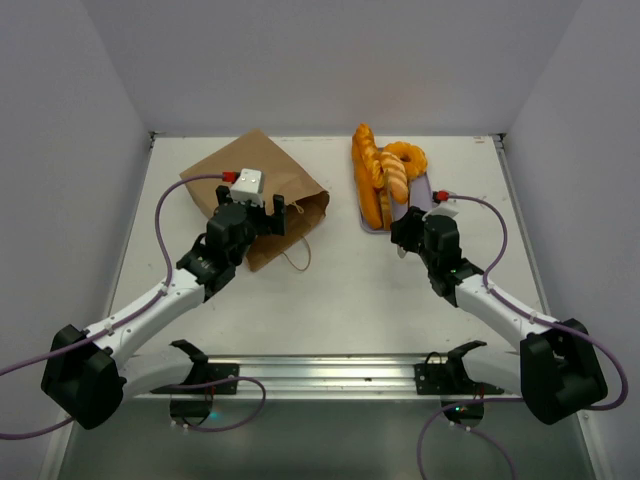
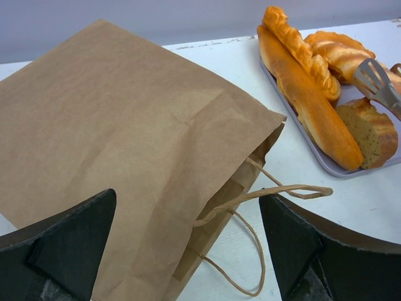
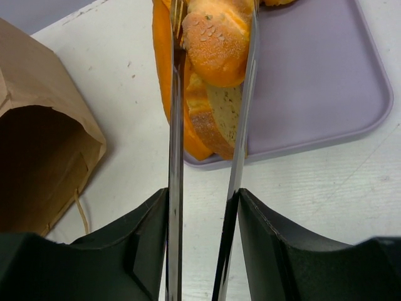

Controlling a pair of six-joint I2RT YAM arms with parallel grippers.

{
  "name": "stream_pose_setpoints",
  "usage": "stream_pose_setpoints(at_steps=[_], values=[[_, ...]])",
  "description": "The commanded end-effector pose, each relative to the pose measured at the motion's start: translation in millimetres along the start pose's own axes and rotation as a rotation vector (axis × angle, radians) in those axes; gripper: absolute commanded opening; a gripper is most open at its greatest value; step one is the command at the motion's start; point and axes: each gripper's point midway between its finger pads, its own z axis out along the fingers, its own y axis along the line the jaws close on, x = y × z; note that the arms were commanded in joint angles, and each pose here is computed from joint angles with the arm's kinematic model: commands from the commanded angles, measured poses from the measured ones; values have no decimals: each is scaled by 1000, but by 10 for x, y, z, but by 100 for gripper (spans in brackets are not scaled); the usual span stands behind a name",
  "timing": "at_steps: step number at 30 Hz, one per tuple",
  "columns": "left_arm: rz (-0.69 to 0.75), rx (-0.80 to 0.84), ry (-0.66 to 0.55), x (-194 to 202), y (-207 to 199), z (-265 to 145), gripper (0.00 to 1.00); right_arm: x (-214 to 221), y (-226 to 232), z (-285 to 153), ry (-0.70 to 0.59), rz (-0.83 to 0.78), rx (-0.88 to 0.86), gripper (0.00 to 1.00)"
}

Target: Take the fake bread out of the paper bag

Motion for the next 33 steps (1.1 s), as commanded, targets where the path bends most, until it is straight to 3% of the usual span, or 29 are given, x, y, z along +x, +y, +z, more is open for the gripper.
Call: stream_pose_setpoints(at_steps=[1,15,24,33], values=[[-28,22,-90,-375,-49,-45,99,-327,177,-33,-78,3,-45,52],[-44,61,-102,-461,-93,-149,100,-366,198,-39,-77,-11,-46,54],[-55,72,-107,-453,-107,-174,100,-530,302,-198,-113,-13,-88,40],[-61,72,-117,-458,-92,-217,100,-294,516,-406,-22,-64,-218,38]])
